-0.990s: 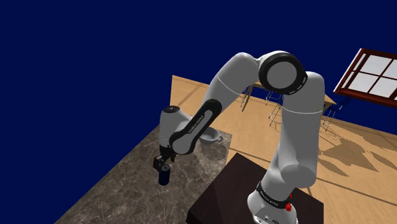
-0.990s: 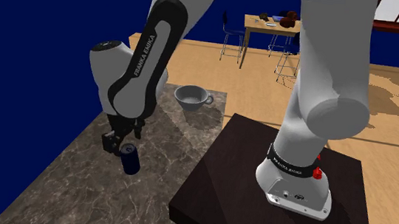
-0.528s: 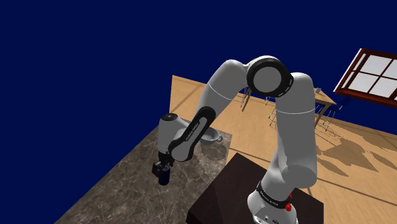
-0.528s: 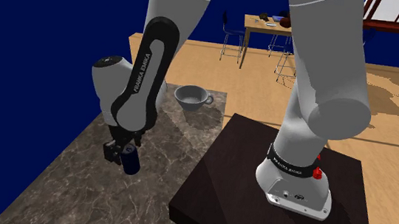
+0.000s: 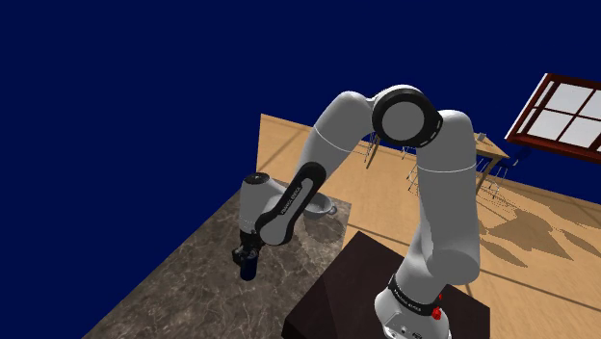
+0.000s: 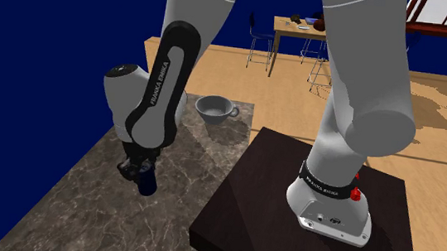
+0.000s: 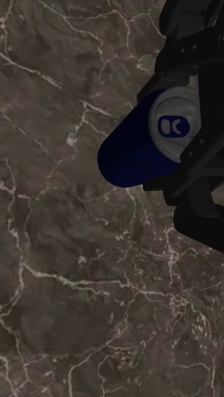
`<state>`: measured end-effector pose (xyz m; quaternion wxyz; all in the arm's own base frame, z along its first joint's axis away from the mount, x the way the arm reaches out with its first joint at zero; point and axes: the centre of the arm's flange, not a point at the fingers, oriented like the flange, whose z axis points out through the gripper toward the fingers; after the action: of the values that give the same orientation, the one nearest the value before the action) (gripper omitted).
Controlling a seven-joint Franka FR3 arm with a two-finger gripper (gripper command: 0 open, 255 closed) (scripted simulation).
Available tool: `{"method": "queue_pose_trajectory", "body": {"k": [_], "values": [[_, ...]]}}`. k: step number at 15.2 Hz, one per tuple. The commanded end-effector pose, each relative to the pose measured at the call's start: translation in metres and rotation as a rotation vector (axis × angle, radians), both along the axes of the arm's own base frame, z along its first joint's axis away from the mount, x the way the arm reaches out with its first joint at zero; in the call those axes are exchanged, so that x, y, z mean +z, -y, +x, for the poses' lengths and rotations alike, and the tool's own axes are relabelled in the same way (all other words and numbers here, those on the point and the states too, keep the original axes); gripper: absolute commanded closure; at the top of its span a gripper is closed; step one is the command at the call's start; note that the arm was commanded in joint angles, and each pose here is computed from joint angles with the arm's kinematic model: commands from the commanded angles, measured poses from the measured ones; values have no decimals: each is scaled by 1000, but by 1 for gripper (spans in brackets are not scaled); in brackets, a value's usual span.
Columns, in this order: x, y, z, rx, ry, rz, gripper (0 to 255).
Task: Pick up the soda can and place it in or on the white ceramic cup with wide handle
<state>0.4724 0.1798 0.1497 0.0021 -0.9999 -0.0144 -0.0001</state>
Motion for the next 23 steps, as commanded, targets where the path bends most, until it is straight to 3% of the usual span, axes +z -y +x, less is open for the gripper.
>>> {"method": "queue_pose_trajectory", "body": {"k": [1,9,23], "values": [[0,0,0,0,0,0,255],[0,0,0,0,0,0,255],[74,0,0,0,0,0,255]]}}
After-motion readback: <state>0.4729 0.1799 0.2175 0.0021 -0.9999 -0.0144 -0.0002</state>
